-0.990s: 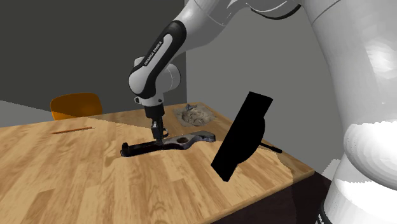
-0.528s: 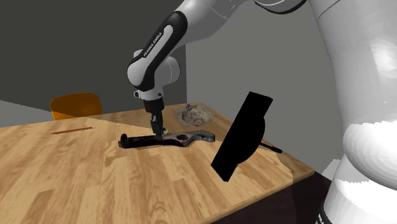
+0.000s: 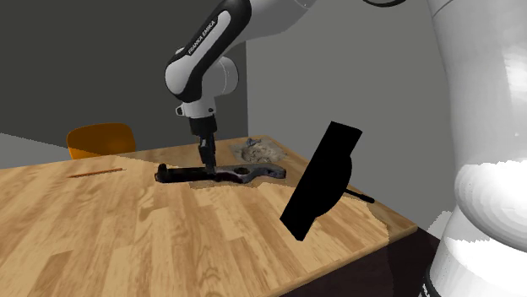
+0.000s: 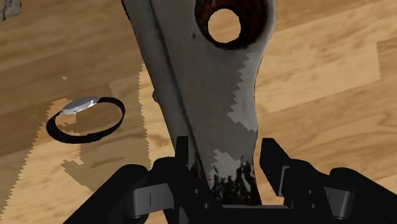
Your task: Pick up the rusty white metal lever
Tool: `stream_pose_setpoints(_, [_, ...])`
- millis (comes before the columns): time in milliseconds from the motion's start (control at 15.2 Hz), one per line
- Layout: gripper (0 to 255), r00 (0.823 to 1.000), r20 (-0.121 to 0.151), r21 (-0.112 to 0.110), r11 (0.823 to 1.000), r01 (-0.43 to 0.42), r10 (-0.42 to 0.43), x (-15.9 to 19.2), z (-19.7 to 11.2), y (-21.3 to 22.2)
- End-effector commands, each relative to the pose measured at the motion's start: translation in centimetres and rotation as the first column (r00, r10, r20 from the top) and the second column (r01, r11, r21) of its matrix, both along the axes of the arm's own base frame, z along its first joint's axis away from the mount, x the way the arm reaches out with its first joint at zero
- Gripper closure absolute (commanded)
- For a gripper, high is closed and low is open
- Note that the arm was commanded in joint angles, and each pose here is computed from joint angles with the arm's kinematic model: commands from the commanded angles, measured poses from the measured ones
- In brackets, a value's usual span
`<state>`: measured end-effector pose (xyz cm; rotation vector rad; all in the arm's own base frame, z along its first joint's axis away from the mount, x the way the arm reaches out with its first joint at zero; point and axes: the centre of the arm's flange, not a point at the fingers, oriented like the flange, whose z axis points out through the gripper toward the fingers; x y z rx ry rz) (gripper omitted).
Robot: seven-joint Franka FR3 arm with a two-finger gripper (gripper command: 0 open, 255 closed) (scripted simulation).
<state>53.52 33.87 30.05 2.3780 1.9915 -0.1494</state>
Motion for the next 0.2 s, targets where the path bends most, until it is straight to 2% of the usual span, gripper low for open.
stream_pose_setpoints(0, [255, 1.0, 0.0, 0.0, 1.0, 0.0, 0.0, 0.06, 1.03, -0.02])
stream_pose_setpoints(132, [255, 1.0, 0.0, 0.0, 1.0, 0.0, 0.0, 0.05, 1.11, -0.02])
